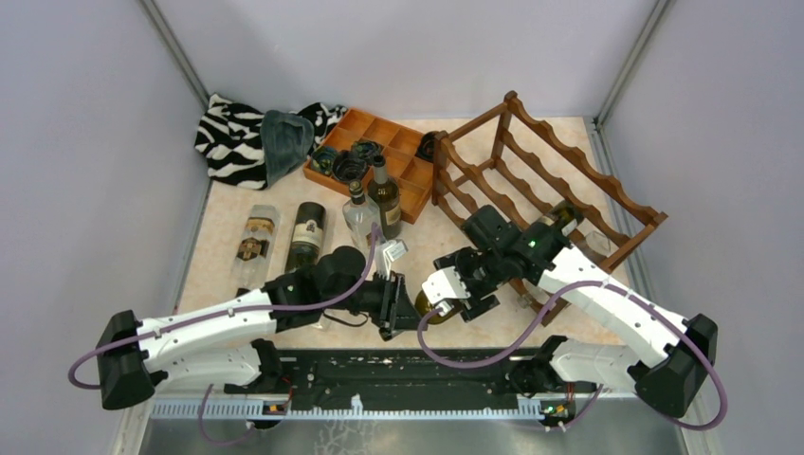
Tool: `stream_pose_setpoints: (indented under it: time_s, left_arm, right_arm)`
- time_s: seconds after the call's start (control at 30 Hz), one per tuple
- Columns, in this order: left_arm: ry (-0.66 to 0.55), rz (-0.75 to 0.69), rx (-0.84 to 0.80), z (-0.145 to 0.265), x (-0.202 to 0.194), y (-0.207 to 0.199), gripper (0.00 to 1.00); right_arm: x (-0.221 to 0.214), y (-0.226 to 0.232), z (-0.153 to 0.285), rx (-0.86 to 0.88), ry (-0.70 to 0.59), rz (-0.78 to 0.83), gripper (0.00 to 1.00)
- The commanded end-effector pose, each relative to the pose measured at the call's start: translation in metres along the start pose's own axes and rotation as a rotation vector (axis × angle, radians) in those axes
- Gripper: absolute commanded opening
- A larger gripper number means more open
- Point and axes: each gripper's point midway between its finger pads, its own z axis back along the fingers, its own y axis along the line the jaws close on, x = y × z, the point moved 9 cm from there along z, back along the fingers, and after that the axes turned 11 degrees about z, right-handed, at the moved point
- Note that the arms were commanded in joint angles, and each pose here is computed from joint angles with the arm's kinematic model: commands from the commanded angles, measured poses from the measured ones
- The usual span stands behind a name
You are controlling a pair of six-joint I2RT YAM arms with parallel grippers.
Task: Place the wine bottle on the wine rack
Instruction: Pick up the wine bottle from the center of the board.
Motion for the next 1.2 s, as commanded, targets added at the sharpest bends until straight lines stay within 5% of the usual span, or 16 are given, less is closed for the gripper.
stream_pose_setpoints:
  time_s: [0.0,0.13,0.4,0.53,0.6,0.7,0.8,1.0,1.17]
  left_arm:
    - [-0.002,-0.071,-0.078,0.002,-0.003,-0.002,0.17]
    - [0.003,-0.07,-0.07,0.002,-0.005,0.001,0.38]
    - [0.014,-0.101,-0.037,0.003,-0.006,0.007,0.42]
    - [0.03,-0.096,-0.033,0.001,-0.008,0.01,0.23]
    - [0.042,-0.109,-0.051,0.0,-0.009,0.009,0.0]
    - [0.05,-0.138,-0.064,0.002,-0.008,0.006,0.0]
    - [0.006,-0.172,-0.097,0.006,-0.006,0.002,0.0]
    - [-0.088,-0.157,-0.164,0.01,-0.005,0.002,0.0]
    - [-0.125,-0.116,-0.185,0.008,-0.005,0.006,0.0]
  right_arm:
    - [0.013,-0.022,0.004,-0.125,-0.095,0.001,0.0]
    - [0.013,-0.022,0.005,-0.124,-0.096,0.001,0.0]
    - [0.012,-0.021,0.004,-0.119,-0.097,-0.011,0.0]
    - [0.012,-0.021,0.004,-0.118,-0.103,-0.013,0.0]
    - [0.012,-0.021,0.003,-0.117,-0.107,-0.014,0.0]
    - [0.013,-0.019,0.002,-0.106,-0.123,-0.019,0.0]
    - [0.014,-0.018,0.0,-0.094,-0.145,-0.019,0.15]
    - [0.015,-0.013,-0.006,-0.069,-0.18,-0.03,0.63]
    - [0.016,-0.011,-0.011,-0.062,-0.205,-0.055,0.83]
